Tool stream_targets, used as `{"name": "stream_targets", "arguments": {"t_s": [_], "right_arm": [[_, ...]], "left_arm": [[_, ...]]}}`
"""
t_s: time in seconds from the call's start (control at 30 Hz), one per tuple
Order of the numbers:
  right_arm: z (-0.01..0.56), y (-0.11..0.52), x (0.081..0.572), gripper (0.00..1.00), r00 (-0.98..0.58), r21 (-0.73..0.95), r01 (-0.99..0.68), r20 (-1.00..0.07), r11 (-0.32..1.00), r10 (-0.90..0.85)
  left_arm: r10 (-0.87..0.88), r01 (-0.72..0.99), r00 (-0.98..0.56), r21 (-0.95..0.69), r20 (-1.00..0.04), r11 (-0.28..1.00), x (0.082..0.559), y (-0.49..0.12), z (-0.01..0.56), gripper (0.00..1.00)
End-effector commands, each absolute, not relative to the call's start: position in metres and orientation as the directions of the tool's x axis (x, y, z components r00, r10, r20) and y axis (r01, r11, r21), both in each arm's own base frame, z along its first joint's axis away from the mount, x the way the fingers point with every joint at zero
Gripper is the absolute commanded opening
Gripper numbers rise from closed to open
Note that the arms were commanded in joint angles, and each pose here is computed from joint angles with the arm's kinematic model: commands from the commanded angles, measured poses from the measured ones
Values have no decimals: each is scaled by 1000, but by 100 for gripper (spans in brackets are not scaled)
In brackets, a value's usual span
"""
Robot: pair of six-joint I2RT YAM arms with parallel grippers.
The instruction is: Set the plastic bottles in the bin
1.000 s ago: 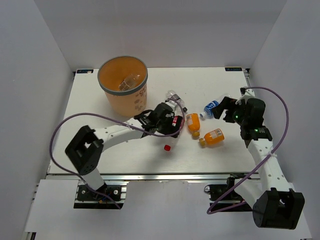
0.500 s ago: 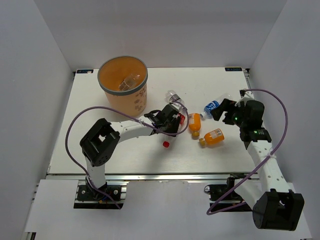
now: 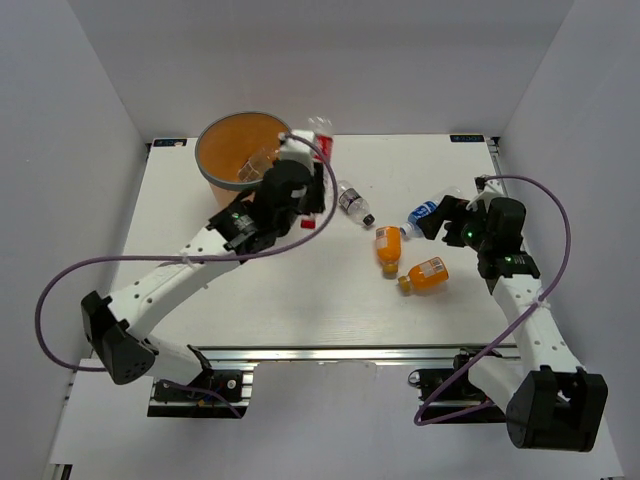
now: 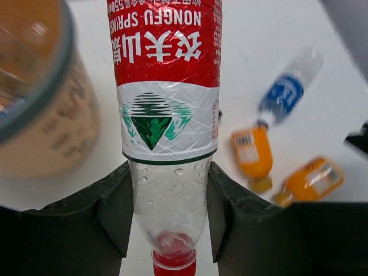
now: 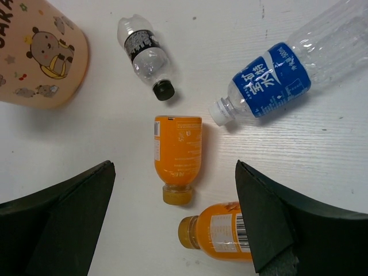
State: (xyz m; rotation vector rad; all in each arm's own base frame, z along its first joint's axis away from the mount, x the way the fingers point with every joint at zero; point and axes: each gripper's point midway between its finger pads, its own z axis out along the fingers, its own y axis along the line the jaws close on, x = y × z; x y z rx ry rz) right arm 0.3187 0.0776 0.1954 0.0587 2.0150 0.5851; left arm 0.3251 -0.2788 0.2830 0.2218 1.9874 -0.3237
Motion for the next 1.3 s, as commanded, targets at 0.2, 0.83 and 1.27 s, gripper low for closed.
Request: {"name": "stream_targets", "arguments": {"t_s": [0.2,0.83,1.27], "right_arm": [[194,116,332,89,-491,390,-295,-845,872,211],[131,167,328,89,-618,221,-338,-786,915,-39],[134,115,314,89,-661,145,-69,-748,987,64]], "left_arm": [[-137,-200,-237,-90,-962,976,428,-123,358,52],[-213,-234,-201,-164,-956,958,467,-86,384,98],[-311,128,-371,-380,-875,916,405,-191,329,98]]}}
